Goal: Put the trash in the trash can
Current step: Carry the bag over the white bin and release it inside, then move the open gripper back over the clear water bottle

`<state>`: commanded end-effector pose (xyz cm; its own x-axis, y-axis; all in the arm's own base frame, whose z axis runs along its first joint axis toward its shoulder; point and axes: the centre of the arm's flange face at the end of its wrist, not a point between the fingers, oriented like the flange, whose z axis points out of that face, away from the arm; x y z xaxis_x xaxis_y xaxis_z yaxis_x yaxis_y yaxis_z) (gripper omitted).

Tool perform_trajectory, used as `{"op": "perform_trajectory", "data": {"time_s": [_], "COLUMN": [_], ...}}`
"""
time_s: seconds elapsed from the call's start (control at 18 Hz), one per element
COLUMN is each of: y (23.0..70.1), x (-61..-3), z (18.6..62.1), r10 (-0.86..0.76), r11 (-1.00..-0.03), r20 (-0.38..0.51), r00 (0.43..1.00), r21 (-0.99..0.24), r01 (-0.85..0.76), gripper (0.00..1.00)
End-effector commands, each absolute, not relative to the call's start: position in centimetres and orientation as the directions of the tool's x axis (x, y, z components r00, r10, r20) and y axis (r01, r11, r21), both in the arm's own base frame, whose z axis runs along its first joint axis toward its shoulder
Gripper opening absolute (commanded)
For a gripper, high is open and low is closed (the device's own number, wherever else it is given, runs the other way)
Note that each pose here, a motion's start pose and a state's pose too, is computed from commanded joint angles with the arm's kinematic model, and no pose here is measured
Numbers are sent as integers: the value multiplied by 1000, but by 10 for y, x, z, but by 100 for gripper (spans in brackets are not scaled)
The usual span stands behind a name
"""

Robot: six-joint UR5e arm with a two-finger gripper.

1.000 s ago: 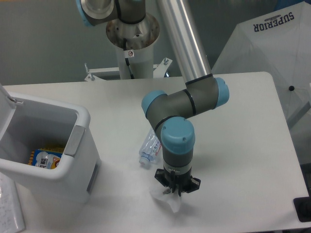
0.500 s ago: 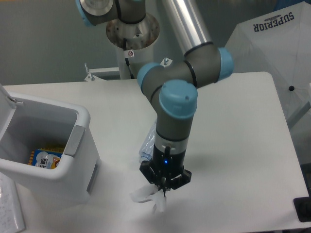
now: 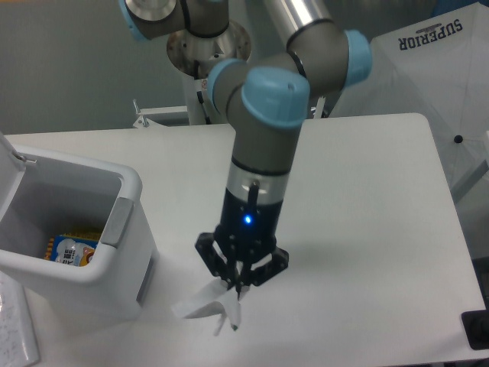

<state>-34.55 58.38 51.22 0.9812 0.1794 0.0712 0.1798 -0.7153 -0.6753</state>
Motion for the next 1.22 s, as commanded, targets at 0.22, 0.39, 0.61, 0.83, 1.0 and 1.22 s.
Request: {"op": "perform_trajectory", "data": {"time_s": [0.22,0.39,0.61,0.83,1.0,1.22], "y": [589,590,599,607,607,601], "x": [-304,-265,-209,-173,-159,-152], "z": [538,553,551,534,520,508], "r10": [133,112,51,-2,-27,-38], "r11": [-694,-687,-702,-727,-744,-757], "r20": [83,96,114,129,136,144], "r00": [988,989,992,992,990,989], "r21": [-704,-712,-702,-681,-664,-650], "r01": [152,146,117,87,70,66], "gripper": [3,4,7,12,23,74]}}
